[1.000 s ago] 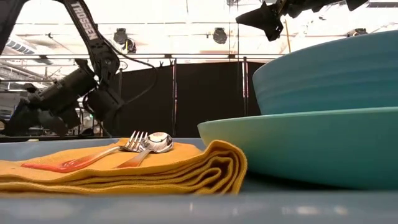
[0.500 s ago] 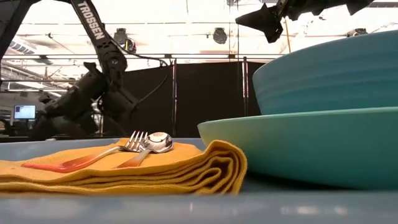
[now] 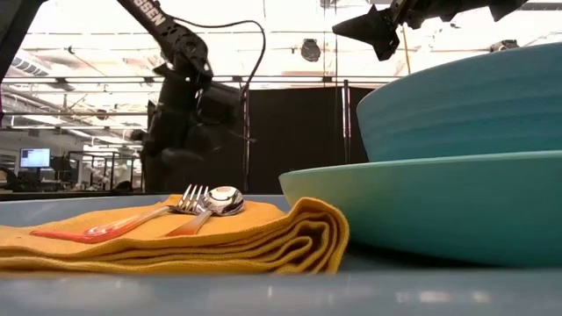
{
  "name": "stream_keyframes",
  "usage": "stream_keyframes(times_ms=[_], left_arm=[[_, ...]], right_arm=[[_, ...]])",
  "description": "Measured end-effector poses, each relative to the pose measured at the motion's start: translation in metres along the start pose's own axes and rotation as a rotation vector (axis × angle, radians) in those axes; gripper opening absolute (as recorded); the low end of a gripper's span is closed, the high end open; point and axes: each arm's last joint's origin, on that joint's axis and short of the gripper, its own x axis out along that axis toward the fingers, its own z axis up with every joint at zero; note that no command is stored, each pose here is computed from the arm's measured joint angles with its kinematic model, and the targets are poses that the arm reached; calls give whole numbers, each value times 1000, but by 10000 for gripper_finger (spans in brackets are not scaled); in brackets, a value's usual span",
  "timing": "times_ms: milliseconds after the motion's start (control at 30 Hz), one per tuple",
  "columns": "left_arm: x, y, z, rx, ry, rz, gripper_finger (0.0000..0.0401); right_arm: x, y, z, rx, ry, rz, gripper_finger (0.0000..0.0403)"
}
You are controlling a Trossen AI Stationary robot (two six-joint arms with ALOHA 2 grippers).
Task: Set up tray
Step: Put the yellow table knife on the orange table napkin to the right of the orange spoon
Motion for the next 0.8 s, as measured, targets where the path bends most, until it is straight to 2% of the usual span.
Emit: stream_keyframes(times_ms=[100, 200, 233, 400, 500, 600, 700, 800], left_arm=[[-16, -12, 6, 95, -72, -49, 3], [-31, -21, 10, 146, -121, -188, 2], [-34, -21, 11, 147, -126, -198, 3], [-43, -9, 6, 33, -150, -29, 2], [-40, -5, 6, -30, -77, -90, 6], [-40, -2, 6, -41, -22, -152, 20], [-42, -7, 4, -13, -52, -147, 27], [-53, -7, 0, -38, -157, -93, 22]], right_arm=[[0, 0, -1, -2, 6, -1, 263], [0, -1, -1, -2, 11, -4, 263], [0, -1, -1, -2, 13, -5, 263], [0, -1, -2, -2, 22, -6, 263], [0, -1, -2, -1, 23, -6, 263], [0, -1, -3, -1, 27, -7, 263], [0, -1, -3, -2, 30, -7, 263], [0, -1, -3, -26, 30, -6, 263]])
